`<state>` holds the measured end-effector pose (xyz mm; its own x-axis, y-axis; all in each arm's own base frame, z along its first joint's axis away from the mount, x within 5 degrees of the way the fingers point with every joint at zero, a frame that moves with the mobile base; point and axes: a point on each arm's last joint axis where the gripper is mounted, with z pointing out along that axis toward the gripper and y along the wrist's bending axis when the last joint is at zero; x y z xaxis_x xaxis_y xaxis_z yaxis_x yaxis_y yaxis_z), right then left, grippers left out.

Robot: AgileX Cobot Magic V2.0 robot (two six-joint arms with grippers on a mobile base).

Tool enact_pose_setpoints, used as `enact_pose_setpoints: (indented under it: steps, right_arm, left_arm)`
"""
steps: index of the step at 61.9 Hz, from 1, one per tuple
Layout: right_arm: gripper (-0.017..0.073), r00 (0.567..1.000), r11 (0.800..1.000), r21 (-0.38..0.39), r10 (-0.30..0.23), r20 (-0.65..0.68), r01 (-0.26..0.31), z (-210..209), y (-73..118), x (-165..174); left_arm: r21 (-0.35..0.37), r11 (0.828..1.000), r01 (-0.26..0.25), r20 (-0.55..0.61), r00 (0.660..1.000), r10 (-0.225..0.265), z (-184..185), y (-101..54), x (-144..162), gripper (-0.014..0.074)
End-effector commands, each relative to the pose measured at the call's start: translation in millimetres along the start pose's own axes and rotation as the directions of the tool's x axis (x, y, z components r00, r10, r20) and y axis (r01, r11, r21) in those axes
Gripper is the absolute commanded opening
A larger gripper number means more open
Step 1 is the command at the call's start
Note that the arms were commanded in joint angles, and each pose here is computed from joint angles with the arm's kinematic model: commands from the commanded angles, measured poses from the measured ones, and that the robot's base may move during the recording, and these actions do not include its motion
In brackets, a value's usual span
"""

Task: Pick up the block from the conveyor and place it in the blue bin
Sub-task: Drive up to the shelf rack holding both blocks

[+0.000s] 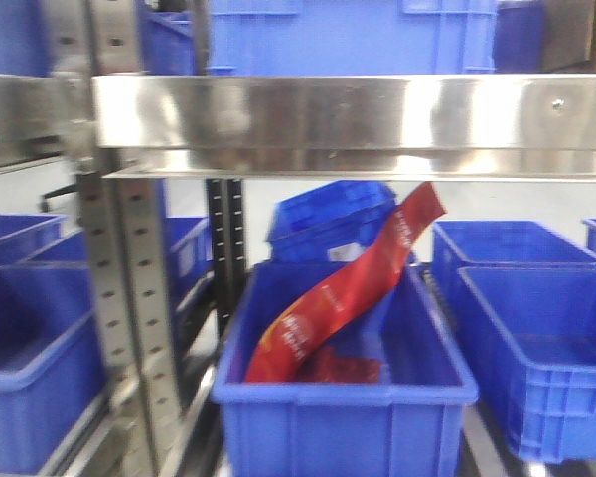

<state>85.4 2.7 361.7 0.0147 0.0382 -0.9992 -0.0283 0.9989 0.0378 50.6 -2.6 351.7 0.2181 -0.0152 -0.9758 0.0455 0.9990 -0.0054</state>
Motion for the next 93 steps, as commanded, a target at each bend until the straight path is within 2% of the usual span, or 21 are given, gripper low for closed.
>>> enact_pose_setpoints:
  steps: [1, 93]
  right_arm:
    - [-0.0162, 1.000, 1.000, 0.003, -0.002, 0.026, 0.002, -0.4, -0.3, -2.2]
    - [-0.0162, 1.000, 1.000, 0.003, -0.002, 0.026, 0.002, -0.4, -0.3, -2.2]
  left_arm:
    - [-0.004, 1.000, -0.003, 0.022, 1.000, 0.003, -1.2, 0.2, -2.1, -0.0111]
    - [-0.004, 1.000, -0.003, 0.022, 1.000, 0.003, -1.2, 0.2, -2.1, -0.0111]
